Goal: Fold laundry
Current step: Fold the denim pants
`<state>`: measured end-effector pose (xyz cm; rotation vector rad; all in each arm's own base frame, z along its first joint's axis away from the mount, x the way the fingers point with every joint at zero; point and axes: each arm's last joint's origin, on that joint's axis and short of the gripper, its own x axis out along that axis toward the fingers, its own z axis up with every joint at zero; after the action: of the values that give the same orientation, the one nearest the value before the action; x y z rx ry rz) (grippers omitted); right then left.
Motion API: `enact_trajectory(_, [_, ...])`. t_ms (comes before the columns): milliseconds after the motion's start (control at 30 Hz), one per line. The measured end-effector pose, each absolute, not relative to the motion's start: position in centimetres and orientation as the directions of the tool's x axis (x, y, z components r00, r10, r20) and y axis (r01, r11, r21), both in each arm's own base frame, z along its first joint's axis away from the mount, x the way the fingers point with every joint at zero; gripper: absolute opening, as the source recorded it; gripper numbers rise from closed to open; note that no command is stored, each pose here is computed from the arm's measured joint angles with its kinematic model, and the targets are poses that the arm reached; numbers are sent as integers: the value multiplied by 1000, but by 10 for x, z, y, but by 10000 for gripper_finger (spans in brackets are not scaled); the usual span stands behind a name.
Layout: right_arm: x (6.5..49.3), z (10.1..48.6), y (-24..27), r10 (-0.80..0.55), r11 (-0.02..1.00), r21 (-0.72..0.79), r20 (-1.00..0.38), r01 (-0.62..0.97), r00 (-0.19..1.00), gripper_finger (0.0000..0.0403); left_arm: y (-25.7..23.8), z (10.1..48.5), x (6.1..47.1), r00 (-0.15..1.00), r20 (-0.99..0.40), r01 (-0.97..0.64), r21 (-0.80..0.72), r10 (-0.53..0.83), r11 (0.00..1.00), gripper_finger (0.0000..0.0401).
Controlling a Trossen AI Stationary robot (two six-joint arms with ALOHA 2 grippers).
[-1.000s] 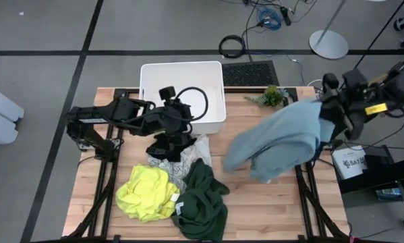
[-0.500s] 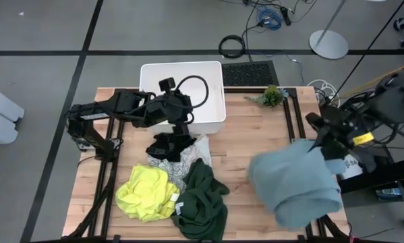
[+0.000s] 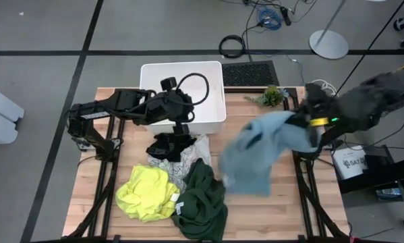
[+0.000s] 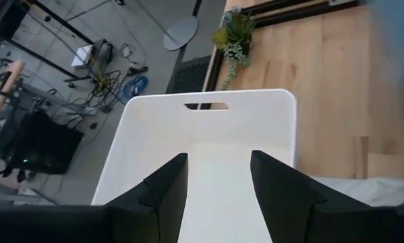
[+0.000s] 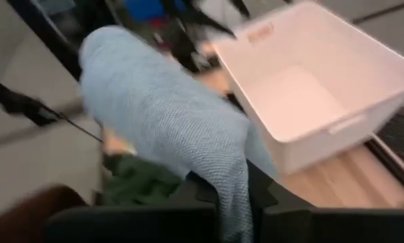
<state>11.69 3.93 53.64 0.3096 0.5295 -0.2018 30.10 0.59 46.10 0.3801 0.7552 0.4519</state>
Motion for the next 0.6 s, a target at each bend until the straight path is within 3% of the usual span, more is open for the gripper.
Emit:
enact_trajectory(167, [127, 510, 23, -221, 930, 98, -618, 353, 754, 6, 5, 461, 301, 649, -572, -247, 467, 503, 849, 173])
enact_trajectory(400, [155, 449, 6, -319, 917, -117, -788, 382, 527, 6, 5, 461, 301, 658, -581, -253, 431, 480, 866, 173])
enact_trajectory(600, [164, 427, 4, -314, 915, -143, -840, 377, 443, 6, 5, 461, 301, 658, -581, -263, 417, 478, 870, 173])
